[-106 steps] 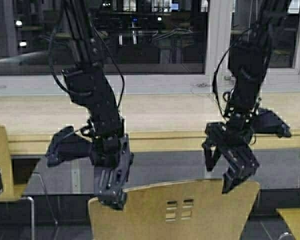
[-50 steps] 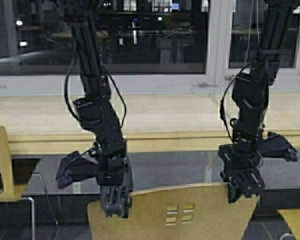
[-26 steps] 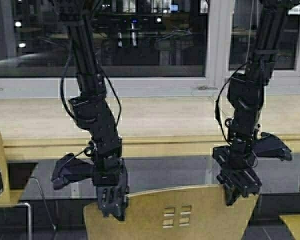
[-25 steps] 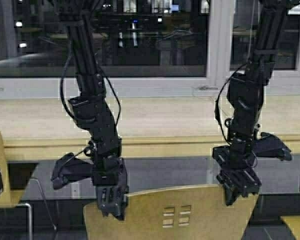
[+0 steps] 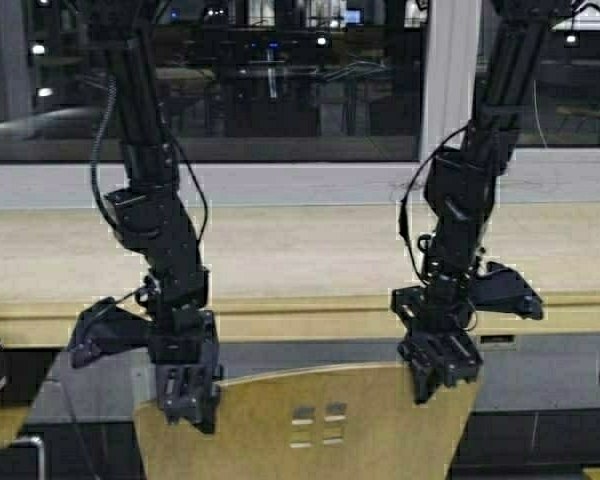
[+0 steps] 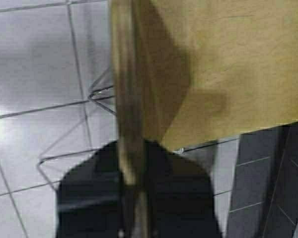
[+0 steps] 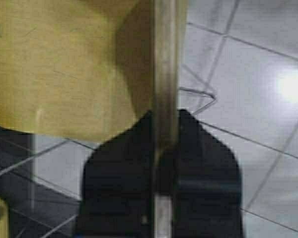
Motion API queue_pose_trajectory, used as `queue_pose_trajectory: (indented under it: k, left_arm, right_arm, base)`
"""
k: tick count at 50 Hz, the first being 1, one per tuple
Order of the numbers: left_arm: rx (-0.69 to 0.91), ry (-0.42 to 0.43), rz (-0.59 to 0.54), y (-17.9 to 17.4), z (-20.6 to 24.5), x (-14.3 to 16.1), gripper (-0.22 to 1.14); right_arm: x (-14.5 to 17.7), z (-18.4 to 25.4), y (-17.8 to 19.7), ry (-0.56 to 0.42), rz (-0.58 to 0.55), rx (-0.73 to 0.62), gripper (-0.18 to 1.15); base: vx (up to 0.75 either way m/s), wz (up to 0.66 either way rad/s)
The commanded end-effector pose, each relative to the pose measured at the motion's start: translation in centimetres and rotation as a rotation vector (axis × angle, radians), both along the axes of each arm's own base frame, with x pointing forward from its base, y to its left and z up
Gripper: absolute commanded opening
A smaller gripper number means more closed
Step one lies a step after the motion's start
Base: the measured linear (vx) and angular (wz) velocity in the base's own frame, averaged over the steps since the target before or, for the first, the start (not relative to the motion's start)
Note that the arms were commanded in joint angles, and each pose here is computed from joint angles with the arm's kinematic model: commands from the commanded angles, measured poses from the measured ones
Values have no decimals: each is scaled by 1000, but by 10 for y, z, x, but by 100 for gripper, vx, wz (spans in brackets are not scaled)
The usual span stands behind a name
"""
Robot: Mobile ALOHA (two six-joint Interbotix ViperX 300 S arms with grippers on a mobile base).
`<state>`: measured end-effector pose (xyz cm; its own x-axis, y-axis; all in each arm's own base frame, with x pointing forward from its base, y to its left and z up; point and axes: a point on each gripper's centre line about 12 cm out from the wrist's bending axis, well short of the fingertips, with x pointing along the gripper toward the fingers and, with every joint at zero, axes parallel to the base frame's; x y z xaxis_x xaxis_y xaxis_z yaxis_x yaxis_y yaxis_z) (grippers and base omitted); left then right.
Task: Push the chairs under the table
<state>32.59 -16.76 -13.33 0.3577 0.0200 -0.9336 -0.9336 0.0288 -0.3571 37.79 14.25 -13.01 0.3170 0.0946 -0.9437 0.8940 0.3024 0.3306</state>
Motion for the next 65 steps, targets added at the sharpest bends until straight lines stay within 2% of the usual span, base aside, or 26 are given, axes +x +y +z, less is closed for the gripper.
queue_pose_trajectory:
  k: [1, 14, 24, 35, 47, 65]
  left_arm:
    - [19, -48, -47, 9, 7, 21, 3]
    - [23, -83, -75, 17, 9, 40, 3]
    - [25, -96, -79, 20, 6, 50, 3]
    - [22, -134, -149, 18, 8, 71, 3]
    - [3, -113, -177, 14, 9, 72, 3]
    - [-1, -105, -174, 14, 5, 72, 3]
  right_arm:
    - [12, 1, 9, -32, 1, 13, 5]
    - [13, -11, 8, -40, -117, 18, 5]
    - [14, -9, 10, -49, -125, 19, 5]
    - [5, -7, 5, -51, -277, 27, 5]
    - [7, -12, 12, -56, -223, 18, 5]
    - [6, -18, 12, -51, -225, 15, 5]
  base:
    - [21, -5]
    - [22, 4]
    - [24, 10]
    - [25, 3]
    - [18, 4]
    - [8, 3]
